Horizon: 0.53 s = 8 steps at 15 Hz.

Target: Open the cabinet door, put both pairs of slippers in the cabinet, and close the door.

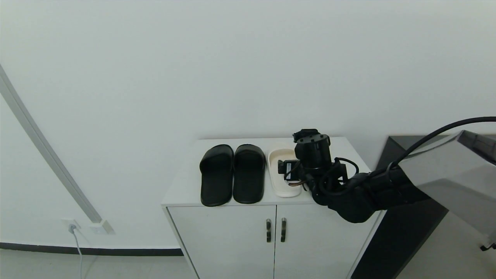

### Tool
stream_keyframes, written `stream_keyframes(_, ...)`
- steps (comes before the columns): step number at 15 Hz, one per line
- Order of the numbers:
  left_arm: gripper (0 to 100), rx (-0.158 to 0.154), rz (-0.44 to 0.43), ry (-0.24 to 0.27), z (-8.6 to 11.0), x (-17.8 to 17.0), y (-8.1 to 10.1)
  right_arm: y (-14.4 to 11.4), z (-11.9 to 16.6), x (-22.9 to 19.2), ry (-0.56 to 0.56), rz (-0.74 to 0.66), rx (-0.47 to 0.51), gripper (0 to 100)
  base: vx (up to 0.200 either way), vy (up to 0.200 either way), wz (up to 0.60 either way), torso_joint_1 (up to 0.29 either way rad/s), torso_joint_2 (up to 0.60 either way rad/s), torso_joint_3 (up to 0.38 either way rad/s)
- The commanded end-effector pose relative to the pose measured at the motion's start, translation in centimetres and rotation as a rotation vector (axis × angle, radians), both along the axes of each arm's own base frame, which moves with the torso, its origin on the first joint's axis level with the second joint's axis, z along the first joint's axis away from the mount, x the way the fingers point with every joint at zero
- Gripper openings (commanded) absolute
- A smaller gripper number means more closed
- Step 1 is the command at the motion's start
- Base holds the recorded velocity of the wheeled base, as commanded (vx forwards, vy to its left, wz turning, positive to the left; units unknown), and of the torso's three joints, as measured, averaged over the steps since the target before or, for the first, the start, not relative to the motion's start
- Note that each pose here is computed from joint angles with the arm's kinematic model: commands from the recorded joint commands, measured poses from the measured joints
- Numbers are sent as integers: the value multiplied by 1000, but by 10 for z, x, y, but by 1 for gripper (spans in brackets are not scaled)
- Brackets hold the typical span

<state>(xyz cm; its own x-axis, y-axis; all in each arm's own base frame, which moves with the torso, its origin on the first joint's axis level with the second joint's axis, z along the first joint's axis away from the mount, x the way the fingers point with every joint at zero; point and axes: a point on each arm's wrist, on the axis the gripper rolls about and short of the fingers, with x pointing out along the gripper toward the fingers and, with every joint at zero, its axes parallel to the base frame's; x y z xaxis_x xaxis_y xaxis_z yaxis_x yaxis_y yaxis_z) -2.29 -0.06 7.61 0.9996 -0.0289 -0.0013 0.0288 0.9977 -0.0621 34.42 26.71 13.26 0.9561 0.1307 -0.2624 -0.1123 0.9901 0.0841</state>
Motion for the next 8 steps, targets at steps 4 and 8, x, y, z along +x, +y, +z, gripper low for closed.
stream_keyframes(4,0,-1,0,0,0,0,0,-7,-8,27,-7,6,-5,100,0,0,0,0,0,0)
stream_keyframes(8,0,-1,0,2,0,0,0,-1,-8,42,-45,12,-26,100,0,0,0,0,0,0)
